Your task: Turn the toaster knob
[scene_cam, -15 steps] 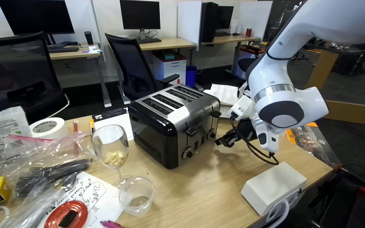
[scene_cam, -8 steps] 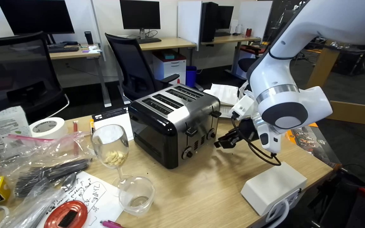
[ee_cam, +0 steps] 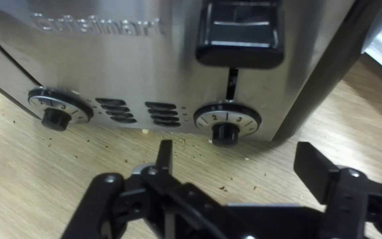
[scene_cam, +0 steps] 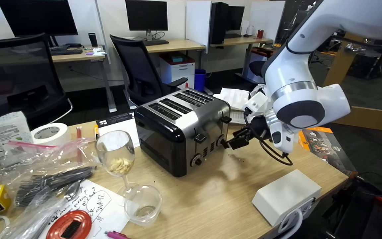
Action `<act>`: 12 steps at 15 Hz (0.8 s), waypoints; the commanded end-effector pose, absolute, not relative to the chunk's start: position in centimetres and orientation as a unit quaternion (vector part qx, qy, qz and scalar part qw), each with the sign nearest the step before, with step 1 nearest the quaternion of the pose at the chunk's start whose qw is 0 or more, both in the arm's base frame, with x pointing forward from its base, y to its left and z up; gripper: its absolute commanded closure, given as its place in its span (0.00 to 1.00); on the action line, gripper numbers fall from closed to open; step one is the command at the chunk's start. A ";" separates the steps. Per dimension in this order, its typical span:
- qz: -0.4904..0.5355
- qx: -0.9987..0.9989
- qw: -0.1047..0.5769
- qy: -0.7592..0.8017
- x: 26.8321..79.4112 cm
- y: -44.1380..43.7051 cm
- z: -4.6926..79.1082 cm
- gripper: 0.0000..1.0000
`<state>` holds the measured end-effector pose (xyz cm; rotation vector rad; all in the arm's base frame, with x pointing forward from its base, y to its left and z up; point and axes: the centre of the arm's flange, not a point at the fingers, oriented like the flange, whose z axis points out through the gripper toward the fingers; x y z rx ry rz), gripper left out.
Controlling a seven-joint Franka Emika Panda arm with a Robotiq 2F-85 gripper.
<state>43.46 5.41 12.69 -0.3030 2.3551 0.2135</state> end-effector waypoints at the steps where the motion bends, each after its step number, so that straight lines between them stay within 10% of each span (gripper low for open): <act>1: 0.087 -0.112 0.382 0.913 42.1 7.2 11.3 0.00; 12: 0.081 -0.108 0.379 0.916 43.1 7.8 10.7 0.00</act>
